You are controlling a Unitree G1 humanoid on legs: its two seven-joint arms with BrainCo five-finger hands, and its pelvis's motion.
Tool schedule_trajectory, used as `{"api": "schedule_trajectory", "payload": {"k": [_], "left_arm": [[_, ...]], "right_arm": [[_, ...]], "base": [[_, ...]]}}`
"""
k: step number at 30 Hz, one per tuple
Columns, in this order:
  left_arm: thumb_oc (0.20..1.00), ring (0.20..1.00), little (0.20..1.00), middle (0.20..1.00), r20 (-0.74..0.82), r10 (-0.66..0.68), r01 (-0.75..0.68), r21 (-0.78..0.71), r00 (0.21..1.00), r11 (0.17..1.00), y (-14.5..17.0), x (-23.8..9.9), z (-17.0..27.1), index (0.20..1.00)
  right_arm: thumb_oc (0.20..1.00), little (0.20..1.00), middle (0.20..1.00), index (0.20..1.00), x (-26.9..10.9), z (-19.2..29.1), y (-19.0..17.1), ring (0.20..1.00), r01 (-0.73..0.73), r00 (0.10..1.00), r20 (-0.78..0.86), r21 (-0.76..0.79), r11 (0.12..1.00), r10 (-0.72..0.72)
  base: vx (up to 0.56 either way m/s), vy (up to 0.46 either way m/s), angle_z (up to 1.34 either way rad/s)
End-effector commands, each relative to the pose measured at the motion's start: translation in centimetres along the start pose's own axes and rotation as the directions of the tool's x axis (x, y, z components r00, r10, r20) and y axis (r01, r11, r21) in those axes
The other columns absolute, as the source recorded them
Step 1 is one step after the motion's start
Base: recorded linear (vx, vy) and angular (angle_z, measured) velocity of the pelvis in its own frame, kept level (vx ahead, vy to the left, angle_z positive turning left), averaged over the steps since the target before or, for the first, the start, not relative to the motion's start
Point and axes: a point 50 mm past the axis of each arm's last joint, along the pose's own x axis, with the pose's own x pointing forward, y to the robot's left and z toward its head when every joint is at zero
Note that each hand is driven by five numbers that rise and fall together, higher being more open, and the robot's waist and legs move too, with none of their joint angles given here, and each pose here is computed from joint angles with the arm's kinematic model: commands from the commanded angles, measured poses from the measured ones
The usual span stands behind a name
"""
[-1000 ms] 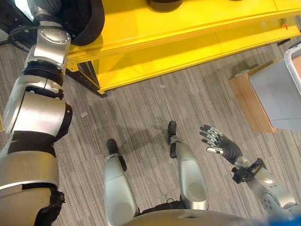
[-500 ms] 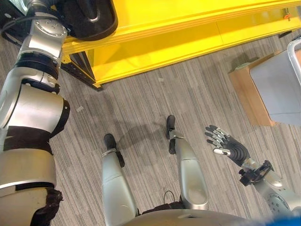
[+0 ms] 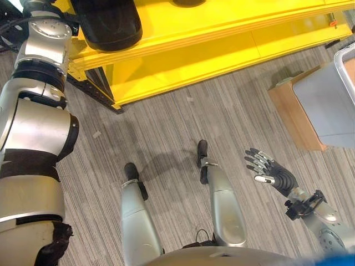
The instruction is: Move parts from the plastic box to the shelf.
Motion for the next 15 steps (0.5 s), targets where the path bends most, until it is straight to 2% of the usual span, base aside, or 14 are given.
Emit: {"api": "schedule_trajectory", "payload": {"k": [1,3,4,6,11,15], "left_arm": [[1.0,1.0,1.0,1.0,0.175,0.185,-0.189,0.006,0.967,0.982,6.7,1.9,3.8,1.0],[1.0,1.0,1.0,1.0,0.232,0.138,-0.169,0.118,0.963,0.979,6.4,1.8,4.2,1.0],[1.0,1.0,1.0,1.0,0.242,0.128,-0.163,0.128,0.962,0.978,6.3,1.8,4.3,1.0],[1.0,1.0,1.0,1.0,0.314,0.03,-0.089,0.176,0.949,0.98,4.4,1.1,4.6,1.0],[1.0,1.0,1.0,1.0,0.446,-0.074,0.0,0.165,0.892,0.986,1.9,-0.9,5.4,1.0],[1.0,1.0,1.0,1.0,0.516,-0.182,0.119,0.153,0.837,0.981,0.2,-4.0,3.8,1.0]], "right_arm": [[1.0,1.0,1.0,1.0,-0.6,0.6,-1.0,1.0,0.006,1.0,0.009,-0.02,1.0,-0.006],[1.0,1.0,1.0,1.0,-0.4,0.9,-0.9,1.0,-0.01,1.0,0.017,-0.028,1.0,0.01],[1.0,1.0,1.0,1.0,-0.3,0.9,-0.9,1.0,-0.012,1.0,0.02,-0.028,1.0,0.012],[1.0,1.0,1.0,1.0,0.3,0.7,-0.5,1.0,-0.029,0.999,0.027,-0.023,0.999,0.03],[1.0,1.0,1.0,1.0,0.6,0.3,-0.1,1.0,-0.033,0.999,0.035,-0.014,0.999,0.033],[1.0,1.0,1.0,1.0,0.9,-0.3,0.0,1.0,-0.004,0.999,0.046,-0.004,1.0,0.004]], "base": [[0.0,0.0,0.0],[0.0,0.0,0.0],[0.04,-0.003,0.04],[0.04,-0.002,0.06],[0.02,-0.007,0.07],[-0.02,-0.017,0.22]]}}
